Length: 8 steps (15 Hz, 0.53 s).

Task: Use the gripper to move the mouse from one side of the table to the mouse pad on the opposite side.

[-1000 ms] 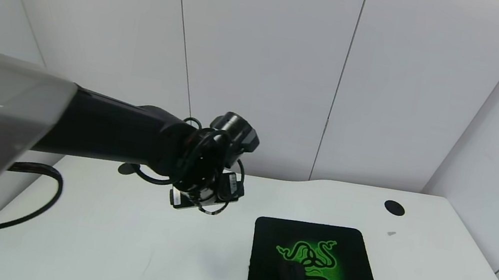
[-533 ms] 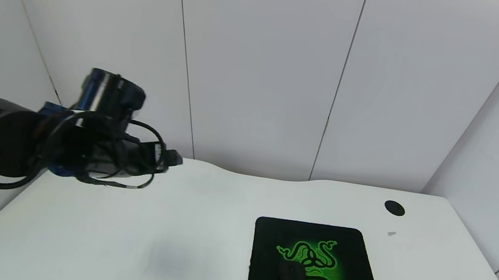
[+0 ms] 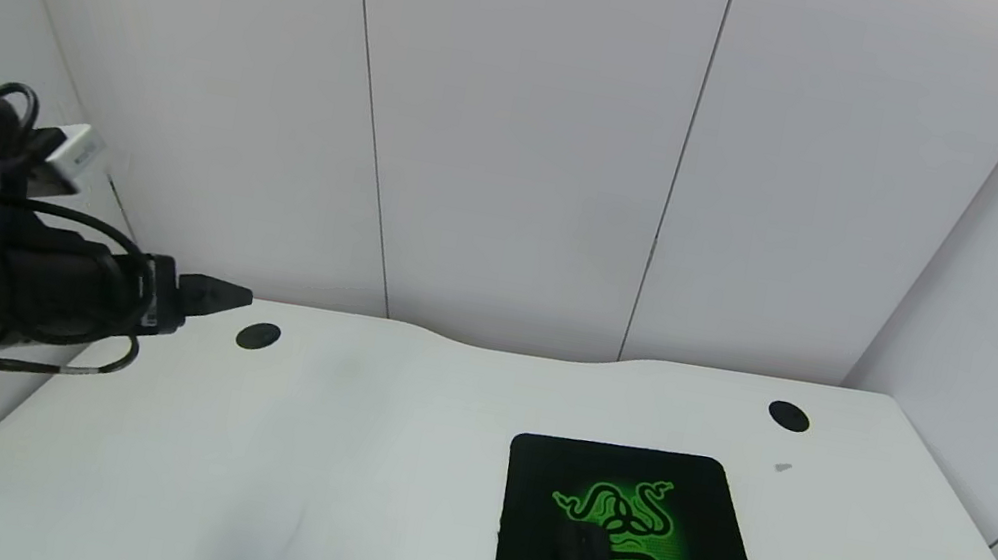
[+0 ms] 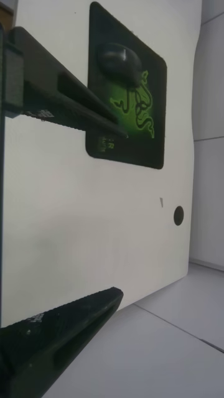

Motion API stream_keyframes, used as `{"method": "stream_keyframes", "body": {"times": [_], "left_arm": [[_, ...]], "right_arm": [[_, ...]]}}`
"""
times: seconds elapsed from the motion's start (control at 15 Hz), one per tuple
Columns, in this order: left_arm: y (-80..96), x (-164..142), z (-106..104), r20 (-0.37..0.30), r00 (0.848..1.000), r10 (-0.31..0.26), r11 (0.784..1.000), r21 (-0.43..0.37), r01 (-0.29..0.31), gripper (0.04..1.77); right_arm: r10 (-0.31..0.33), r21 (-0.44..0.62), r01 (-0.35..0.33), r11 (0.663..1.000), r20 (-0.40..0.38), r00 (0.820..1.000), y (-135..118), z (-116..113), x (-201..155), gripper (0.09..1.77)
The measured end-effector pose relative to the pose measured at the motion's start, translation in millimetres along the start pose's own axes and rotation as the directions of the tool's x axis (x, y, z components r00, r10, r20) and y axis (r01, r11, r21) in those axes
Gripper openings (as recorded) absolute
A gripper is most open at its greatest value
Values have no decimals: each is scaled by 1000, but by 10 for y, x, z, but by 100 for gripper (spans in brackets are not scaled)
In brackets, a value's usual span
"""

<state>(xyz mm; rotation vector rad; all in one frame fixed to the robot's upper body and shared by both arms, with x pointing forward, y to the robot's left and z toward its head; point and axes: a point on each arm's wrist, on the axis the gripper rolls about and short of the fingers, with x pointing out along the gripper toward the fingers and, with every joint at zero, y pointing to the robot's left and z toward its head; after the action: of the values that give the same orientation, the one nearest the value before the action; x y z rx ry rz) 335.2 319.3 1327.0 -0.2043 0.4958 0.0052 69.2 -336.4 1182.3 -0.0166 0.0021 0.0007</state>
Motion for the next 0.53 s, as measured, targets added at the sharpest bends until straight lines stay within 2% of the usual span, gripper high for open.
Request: {"method": "stream_keyframes", "body": {"times": [0.27,0.53], "left_arm": [[59,-487,-113,72,996,-60,997,48,57,172],[87,-942,-230,174,981,-87,989,133,64,172]], "right_arm": [[0,0,0,1000,0,1000,0,0,0,171],[0,0,0,1000,0,1000,0,0,0,171]]}}
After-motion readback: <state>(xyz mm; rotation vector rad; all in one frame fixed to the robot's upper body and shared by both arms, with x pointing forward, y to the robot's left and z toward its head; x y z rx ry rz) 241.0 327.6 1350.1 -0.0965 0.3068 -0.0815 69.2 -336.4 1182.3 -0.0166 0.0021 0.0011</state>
